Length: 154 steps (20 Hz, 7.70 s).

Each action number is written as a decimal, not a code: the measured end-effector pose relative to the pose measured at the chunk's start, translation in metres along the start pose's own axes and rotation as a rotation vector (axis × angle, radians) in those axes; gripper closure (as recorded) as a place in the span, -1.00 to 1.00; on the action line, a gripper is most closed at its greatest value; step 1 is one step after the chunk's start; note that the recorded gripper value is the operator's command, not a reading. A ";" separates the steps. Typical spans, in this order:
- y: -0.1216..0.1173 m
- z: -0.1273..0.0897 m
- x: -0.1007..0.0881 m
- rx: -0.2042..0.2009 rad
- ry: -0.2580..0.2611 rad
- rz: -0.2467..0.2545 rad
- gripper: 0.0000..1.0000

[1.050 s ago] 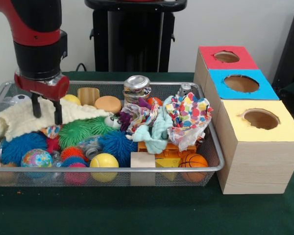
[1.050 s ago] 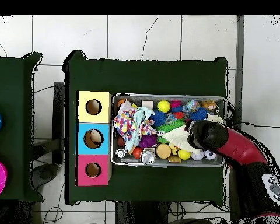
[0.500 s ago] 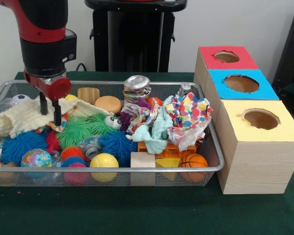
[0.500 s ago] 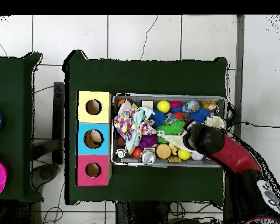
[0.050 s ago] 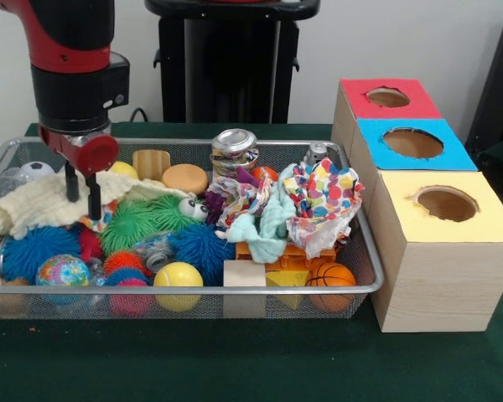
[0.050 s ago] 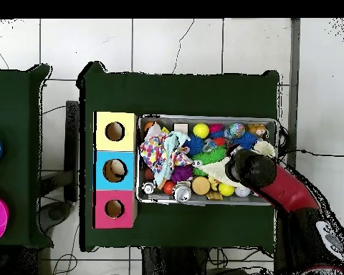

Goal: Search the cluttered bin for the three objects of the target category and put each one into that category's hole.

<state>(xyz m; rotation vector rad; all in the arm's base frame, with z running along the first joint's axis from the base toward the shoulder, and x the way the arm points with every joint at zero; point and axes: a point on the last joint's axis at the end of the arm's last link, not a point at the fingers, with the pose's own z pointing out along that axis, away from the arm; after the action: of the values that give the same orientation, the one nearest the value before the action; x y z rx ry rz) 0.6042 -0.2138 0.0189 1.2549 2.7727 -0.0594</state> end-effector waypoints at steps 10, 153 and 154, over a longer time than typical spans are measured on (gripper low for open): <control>0.025 0.000 0.004 -0.052 0.022 0.033 -1.00; 0.107 -0.132 0.090 -0.169 0.104 0.204 1.00; 0.108 -0.133 0.093 -0.173 0.111 0.213 1.00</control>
<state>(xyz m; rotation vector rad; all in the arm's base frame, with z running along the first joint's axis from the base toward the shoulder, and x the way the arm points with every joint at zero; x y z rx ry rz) 0.6146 -0.0629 0.1420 1.5385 2.6439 0.2676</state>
